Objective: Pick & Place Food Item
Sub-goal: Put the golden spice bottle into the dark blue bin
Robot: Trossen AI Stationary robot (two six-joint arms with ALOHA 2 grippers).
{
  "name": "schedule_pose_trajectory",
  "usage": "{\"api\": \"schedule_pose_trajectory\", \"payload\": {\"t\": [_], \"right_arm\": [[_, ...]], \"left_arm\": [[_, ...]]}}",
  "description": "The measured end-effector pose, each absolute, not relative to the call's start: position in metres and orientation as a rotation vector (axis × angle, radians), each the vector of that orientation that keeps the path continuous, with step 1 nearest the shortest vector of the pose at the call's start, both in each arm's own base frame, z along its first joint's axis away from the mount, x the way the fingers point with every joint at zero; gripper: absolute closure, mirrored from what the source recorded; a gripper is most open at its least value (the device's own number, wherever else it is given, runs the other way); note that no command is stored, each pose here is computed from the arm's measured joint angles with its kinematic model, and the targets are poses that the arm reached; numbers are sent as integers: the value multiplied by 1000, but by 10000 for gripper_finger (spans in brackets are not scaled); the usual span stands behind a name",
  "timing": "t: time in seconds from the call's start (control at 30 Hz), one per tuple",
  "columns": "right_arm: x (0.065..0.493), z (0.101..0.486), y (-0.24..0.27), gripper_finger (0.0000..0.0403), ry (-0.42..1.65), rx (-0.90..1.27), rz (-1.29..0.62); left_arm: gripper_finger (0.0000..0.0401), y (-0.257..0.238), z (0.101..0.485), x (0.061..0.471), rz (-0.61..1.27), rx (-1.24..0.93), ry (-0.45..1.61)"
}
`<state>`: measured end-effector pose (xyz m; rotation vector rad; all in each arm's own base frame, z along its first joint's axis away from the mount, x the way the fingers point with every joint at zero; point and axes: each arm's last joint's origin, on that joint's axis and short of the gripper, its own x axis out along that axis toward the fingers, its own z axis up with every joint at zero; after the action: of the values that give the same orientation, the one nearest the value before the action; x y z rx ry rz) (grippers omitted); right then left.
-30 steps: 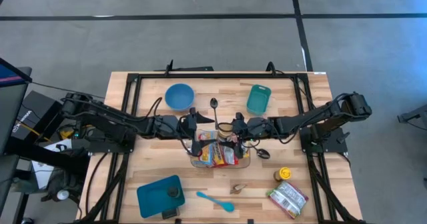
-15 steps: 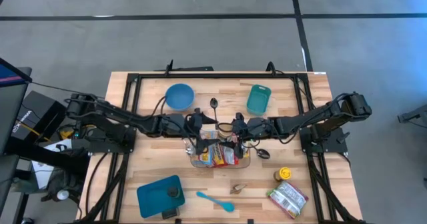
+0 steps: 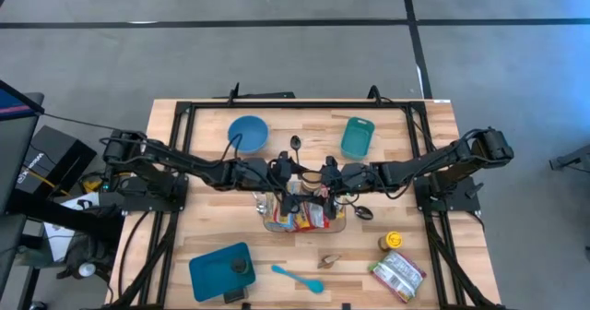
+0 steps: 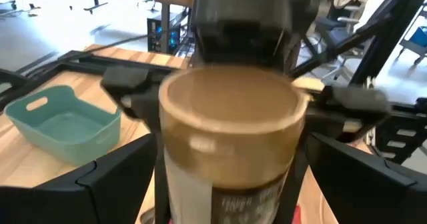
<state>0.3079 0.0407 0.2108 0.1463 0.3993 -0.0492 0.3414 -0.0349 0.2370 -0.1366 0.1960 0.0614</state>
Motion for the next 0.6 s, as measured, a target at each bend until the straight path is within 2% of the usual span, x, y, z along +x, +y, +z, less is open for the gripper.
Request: {"api": "schedule_pose_trajectory", "payload": {"t": [0.6], "right_arm": [[308, 211, 41, 127, 397, 146, -49]], "left_arm": [[26, -30, 237, 347, 69, -163, 183]]}}
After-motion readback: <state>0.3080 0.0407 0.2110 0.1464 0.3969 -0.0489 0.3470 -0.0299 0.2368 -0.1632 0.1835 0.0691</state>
